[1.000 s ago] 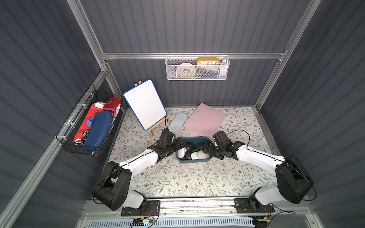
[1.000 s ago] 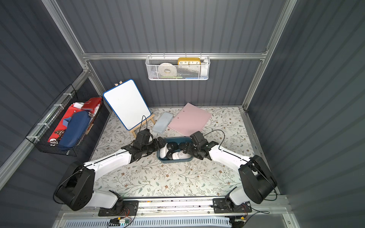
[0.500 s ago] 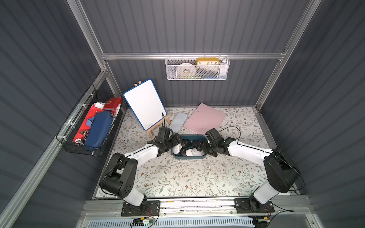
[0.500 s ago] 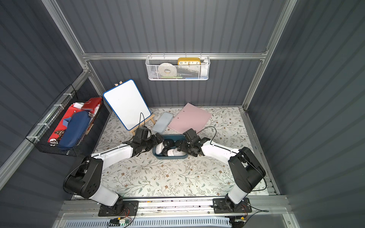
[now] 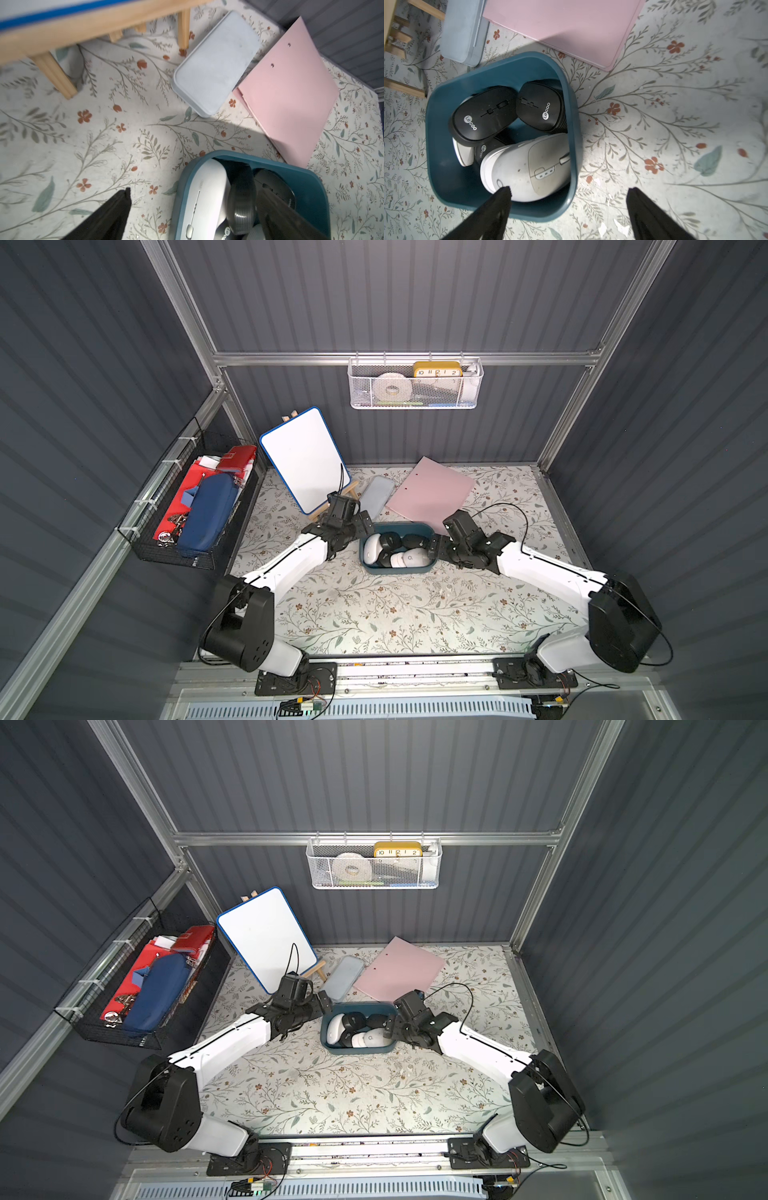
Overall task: Take out the mouse from the storage box
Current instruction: Move the storage box to the center of the board, then pick up the mouse from the storage box.
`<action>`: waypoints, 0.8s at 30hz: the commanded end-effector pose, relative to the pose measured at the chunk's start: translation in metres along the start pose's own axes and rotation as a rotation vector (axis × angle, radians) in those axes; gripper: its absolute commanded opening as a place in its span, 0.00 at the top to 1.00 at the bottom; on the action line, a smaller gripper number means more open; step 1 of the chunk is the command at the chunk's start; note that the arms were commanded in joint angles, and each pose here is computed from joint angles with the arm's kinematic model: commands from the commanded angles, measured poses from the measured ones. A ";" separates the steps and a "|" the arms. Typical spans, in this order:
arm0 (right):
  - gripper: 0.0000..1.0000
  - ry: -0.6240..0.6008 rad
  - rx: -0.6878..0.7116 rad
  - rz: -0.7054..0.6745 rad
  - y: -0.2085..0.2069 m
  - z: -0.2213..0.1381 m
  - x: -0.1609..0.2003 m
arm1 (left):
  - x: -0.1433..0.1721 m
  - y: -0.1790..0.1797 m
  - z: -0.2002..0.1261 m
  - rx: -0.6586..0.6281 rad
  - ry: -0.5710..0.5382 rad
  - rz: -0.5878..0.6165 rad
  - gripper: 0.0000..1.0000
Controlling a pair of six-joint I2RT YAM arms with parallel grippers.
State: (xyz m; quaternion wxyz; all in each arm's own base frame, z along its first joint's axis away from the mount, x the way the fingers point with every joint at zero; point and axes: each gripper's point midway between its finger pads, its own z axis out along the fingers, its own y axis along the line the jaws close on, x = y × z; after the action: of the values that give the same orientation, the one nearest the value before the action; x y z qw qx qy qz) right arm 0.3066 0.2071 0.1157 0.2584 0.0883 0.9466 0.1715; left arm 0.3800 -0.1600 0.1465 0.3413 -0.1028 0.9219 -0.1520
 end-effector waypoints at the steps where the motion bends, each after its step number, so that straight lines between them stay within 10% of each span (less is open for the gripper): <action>1: 0.09 -0.027 0.063 -0.035 -0.018 -0.015 0.001 | 0.007 -0.021 -0.018 0.024 0.044 0.107 0.00; 7: 0.09 -0.065 0.041 -0.013 -0.027 -0.034 0.005 | 0.035 -0.080 -0.003 0.134 0.162 0.145 0.08; 24: 0.09 -0.147 0.084 -0.033 -0.050 -0.062 0.004 | 0.084 -0.068 0.043 0.020 0.309 -0.018 0.18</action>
State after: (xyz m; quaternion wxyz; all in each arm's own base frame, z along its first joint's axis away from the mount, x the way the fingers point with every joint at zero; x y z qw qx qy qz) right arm 0.2696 0.1518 0.1531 0.3248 0.0960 0.9305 0.1393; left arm 0.3601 -0.2547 0.1023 0.2179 -0.0670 0.9577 -0.1759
